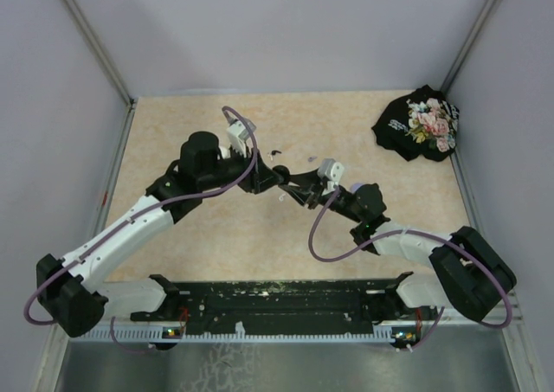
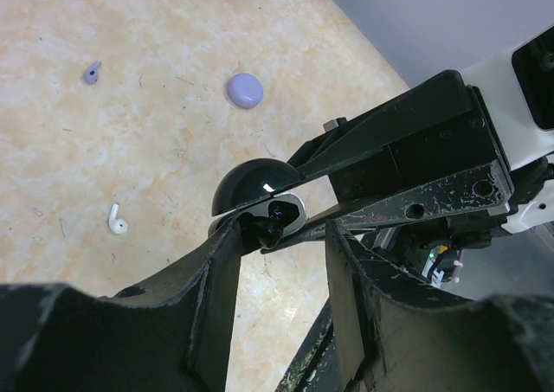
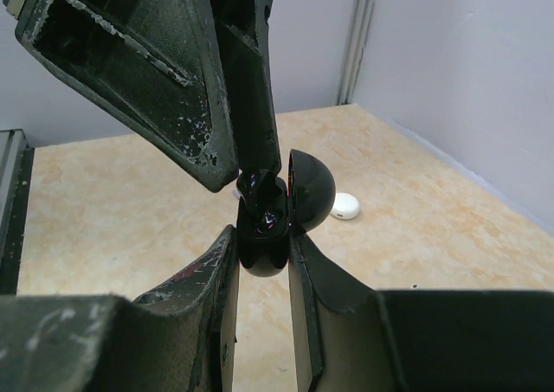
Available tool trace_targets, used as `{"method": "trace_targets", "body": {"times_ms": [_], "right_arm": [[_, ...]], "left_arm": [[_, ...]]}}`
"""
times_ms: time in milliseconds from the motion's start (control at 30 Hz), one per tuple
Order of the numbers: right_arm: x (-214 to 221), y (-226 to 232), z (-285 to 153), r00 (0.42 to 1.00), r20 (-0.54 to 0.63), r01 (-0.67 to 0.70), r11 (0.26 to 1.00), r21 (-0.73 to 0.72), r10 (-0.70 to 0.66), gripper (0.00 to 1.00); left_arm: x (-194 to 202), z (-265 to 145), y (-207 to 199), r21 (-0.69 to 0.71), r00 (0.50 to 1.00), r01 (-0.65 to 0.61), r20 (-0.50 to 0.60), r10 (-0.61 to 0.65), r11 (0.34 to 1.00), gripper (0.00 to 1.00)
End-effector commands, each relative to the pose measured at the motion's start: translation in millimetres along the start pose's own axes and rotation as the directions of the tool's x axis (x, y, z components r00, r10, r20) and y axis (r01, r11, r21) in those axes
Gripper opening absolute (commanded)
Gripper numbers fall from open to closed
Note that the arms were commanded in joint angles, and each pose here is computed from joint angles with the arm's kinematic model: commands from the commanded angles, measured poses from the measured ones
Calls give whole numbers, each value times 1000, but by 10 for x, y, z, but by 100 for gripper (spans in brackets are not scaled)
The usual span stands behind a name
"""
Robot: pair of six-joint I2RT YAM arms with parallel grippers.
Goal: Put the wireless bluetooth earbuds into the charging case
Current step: Place the earbud in the charging case.
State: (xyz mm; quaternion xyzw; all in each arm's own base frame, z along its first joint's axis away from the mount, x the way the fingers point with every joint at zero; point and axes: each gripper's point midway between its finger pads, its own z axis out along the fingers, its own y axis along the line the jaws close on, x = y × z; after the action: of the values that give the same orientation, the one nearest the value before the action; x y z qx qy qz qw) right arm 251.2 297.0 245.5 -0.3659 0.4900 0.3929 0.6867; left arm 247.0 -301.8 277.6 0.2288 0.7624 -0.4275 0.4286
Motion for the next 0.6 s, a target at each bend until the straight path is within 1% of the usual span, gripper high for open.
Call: {"method": "trace_targets", "body": {"times_ms": [0,367,567], "right_arm": [[-316,9,64,995,86,55,998,-6,-54,0],[-254,59,73,997,62,44,998,-35,-41,0],[-236,109,97,998,49,43,997,-62,-40,0]], "left_arm": [[-72,-5,-112,33,1000,-8,0,8,999,49],[-71,38,-230,100,998,-54,-11,56,994,44],[-29,71,-256,126,996,-77,-27,81,989,44]]}}
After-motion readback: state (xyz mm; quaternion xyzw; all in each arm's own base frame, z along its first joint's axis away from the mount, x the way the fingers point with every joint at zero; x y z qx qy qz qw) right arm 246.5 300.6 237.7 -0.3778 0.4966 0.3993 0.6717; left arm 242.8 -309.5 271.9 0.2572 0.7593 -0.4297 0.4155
